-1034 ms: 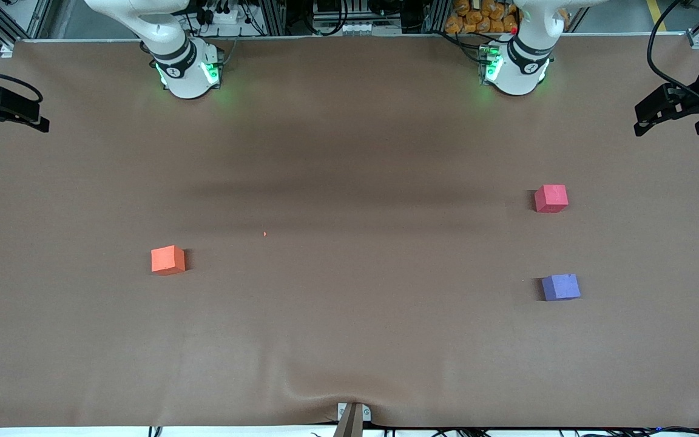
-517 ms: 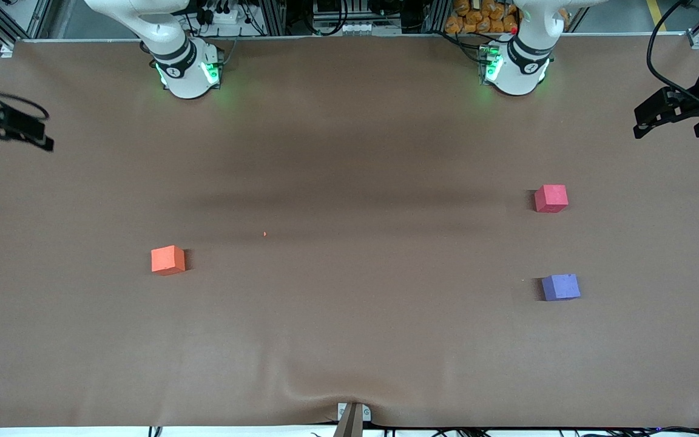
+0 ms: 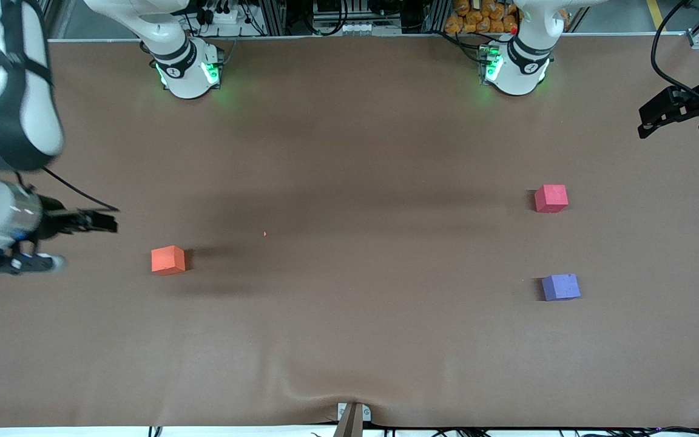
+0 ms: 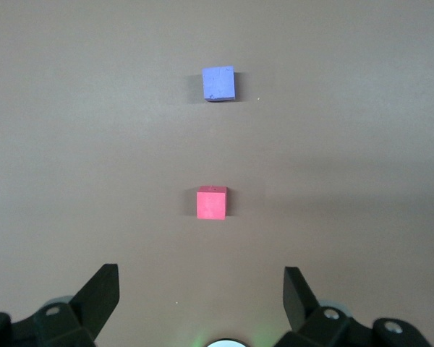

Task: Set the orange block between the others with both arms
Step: 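Reach the right gripper down over the orange cube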

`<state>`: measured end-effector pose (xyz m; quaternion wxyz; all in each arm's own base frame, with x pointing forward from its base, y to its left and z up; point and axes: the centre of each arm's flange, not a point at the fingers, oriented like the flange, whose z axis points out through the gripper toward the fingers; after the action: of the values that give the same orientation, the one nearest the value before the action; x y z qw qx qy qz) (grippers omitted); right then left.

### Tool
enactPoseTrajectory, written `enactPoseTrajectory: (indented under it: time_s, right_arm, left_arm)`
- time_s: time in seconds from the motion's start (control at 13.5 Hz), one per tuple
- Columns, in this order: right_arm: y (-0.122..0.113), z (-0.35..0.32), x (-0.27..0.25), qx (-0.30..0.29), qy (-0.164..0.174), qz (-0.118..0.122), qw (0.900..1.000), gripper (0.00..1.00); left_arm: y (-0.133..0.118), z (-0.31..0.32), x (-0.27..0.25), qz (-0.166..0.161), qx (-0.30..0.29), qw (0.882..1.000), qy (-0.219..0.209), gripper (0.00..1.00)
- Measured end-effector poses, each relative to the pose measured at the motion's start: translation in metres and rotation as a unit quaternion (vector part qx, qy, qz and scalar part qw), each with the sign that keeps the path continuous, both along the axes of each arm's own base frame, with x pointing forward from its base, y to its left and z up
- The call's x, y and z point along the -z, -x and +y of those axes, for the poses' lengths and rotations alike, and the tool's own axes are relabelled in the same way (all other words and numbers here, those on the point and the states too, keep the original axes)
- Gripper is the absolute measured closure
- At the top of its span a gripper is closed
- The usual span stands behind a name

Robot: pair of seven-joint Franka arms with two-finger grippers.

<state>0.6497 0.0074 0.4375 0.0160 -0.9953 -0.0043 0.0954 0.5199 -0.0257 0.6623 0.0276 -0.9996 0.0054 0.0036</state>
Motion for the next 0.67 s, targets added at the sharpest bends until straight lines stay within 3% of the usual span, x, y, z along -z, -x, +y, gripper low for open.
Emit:
enactPoseTrajectory:
  time_s: [0.3,0.67]
  right_arm:
    - [-0.007,0.004,0.096,-0.001,0.003,0.028,1.0,0.0]
    - [-0.018,0.015,0.171,-0.036,0.002,0.026,0.999,0.0]
  left_arm:
    - [-0.001,0.0,0.003,0.003,0.0,1.0,0.0,0.0]
    - [-0.003,0.0,0.003,-0.001,0.001,1.0,0.0,0.0]
